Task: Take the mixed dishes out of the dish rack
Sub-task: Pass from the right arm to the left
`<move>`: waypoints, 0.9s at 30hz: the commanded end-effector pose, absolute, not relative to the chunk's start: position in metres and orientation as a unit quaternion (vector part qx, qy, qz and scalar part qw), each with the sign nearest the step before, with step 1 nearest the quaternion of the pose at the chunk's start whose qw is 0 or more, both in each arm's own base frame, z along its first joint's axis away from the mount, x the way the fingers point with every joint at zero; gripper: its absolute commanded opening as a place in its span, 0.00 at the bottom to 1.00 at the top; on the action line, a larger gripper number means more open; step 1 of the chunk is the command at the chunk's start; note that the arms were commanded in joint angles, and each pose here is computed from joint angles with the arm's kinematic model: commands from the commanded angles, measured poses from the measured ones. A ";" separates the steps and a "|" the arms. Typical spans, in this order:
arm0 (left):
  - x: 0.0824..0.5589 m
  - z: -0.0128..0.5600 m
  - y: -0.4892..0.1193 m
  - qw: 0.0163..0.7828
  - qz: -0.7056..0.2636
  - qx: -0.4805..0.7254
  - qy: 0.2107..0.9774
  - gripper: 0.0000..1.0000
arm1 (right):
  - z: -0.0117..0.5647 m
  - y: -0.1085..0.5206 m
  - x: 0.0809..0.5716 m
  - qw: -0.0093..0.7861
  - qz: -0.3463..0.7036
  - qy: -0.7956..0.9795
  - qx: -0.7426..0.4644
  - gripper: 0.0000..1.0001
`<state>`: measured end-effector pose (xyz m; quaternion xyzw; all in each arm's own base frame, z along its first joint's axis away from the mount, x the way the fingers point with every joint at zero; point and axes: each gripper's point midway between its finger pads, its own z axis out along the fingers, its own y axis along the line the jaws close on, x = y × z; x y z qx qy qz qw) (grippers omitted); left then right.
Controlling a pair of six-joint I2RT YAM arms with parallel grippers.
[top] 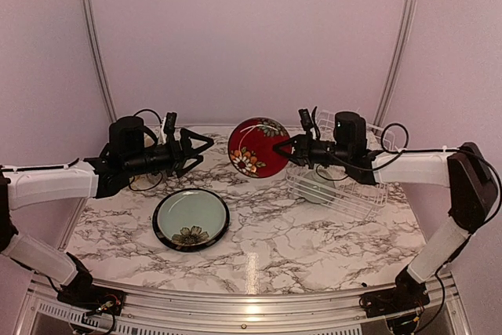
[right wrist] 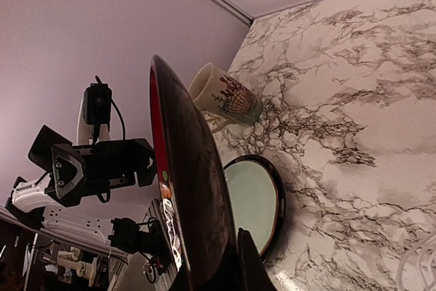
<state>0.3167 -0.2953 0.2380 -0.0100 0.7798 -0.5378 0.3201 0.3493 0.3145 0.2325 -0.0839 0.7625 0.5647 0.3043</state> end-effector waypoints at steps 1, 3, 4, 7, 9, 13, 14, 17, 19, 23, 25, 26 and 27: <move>0.303 0.274 -0.317 0.318 -0.609 0.002 0.727 0.93 | 0.288 0.356 0.332 0.326 0.622 0.697 -0.147 0.00; 0.299 0.265 -0.323 0.303 -0.608 0.000 0.733 0.92 | 0.285 0.366 0.326 0.315 0.631 0.693 -0.152 0.00; 0.298 0.260 -0.325 0.299 -0.608 -0.002 0.736 0.91 | 0.284 0.371 0.323 0.309 0.635 0.691 -0.156 0.00; 0.297 0.246 -0.328 0.288 -0.598 -0.016 0.747 0.84 | 0.284 0.384 0.315 0.296 0.645 0.685 -0.167 0.00; 0.298 0.237 -0.327 0.285 -0.588 -0.025 0.757 0.77 | 0.285 0.390 0.311 0.289 0.649 0.682 -0.176 0.00; 0.298 0.232 -0.323 0.292 -0.576 -0.033 0.763 0.65 | 0.282 0.391 0.309 0.287 0.647 0.684 -0.177 0.00; 0.297 0.232 -0.323 0.293 -0.576 -0.033 0.763 0.61 | 0.281 0.392 0.308 0.287 0.646 0.685 -0.178 0.00; 0.297 0.231 -0.320 0.298 -0.570 -0.036 0.765 0.47 | 0.277 0.392 0.308 0.284 0.644 0.687 -0.180 0.00; 0.297 0.228 -0.316 0.303 -0.560 -0.040 0.770 0.32 | 0.274 0.392 0.309 0.284 0.639 0.691 -0.180 0.00; 0.296 0.220 -0.310 0.306 -0.544 -0.046 0.780 0.09 | 0.268 0.393 0.310 0.284 0.634 0.696 -0.182 0.00; 0.294 0.216 -0.307 0.304 -0.541 -0.049 0.783 0.03 | 0.266 0.393 0.310 0.285 0.631 0.697 -0.185 0.04; 0.293 0.214 -0.305 0.304 -0.538 -0.051 0.785 0.00 | 0.264 0.393 0.310 0.285 0.629 0.699 -0.185 0.08; 0.292 0.211 -0.303 0.303 -0.535 -0.053 0.787 0.00 | 0.262 0.393 0.310 0.285 0.626 0.701 -0.186 0.15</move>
